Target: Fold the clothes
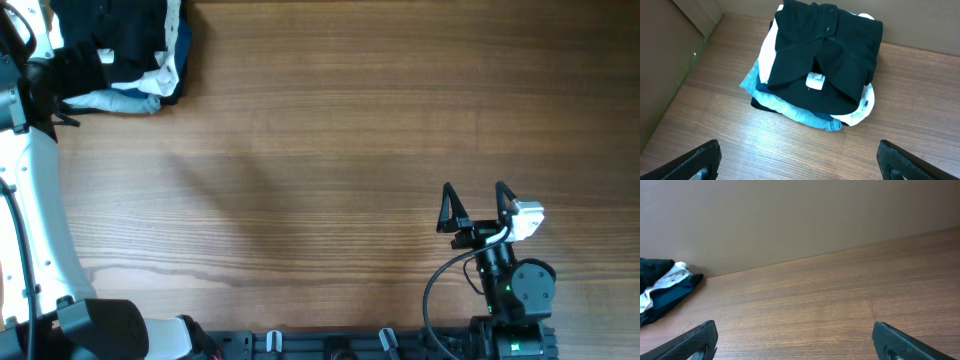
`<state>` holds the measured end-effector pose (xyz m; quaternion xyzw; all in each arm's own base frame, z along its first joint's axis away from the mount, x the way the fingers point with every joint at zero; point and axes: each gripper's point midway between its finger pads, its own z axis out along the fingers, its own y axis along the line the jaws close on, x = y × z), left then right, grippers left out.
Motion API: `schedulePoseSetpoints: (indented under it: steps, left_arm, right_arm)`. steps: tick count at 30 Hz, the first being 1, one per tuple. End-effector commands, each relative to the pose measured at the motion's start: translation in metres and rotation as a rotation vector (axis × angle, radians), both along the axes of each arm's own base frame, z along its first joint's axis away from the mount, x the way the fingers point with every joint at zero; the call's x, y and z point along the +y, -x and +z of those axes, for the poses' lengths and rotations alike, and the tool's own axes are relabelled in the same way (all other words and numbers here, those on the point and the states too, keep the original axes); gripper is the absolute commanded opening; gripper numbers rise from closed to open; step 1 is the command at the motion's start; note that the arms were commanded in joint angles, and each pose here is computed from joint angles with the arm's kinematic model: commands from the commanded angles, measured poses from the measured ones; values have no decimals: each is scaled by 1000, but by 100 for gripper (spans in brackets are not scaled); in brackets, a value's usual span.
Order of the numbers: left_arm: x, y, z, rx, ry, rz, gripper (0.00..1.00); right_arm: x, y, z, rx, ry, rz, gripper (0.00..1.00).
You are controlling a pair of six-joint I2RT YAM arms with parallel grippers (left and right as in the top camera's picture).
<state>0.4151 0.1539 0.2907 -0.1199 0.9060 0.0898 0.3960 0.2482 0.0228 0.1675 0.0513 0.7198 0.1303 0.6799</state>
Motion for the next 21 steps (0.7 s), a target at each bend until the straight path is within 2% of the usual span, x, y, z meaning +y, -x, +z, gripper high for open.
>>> schedulePoseSetpoints:
  steps: [1, 8, 12, 14, 19, 21]
  left_arm:
    - [-7, 11, 22, -39, -23, -15, 100]
    - [-74, 42, 97, -224, -75, -150, 100]
    - [-89, 69, 123, -304, -95, -175, 100]
    - [-92, 86, 109, -288, -90, -176, 100]
    - [-94, 134, 37, -178, -89, -145, 100]
    - [-117, 151, 16, -215, -46, -231, 100]
  right_arm:
    - [4, 1, 1, -13, -9, 22, 100]
    - [4, 1, 1, -13, -9, 22, 100]
    - [4, 1, 1, -13, -9, 22, 100]
    - [4, 1, 1, -13, -9, 22, 100]
    - [4, 1, 1, -13, -9, 22, 100]
    - [4, 1, 1, -13, -9, 22, 100]
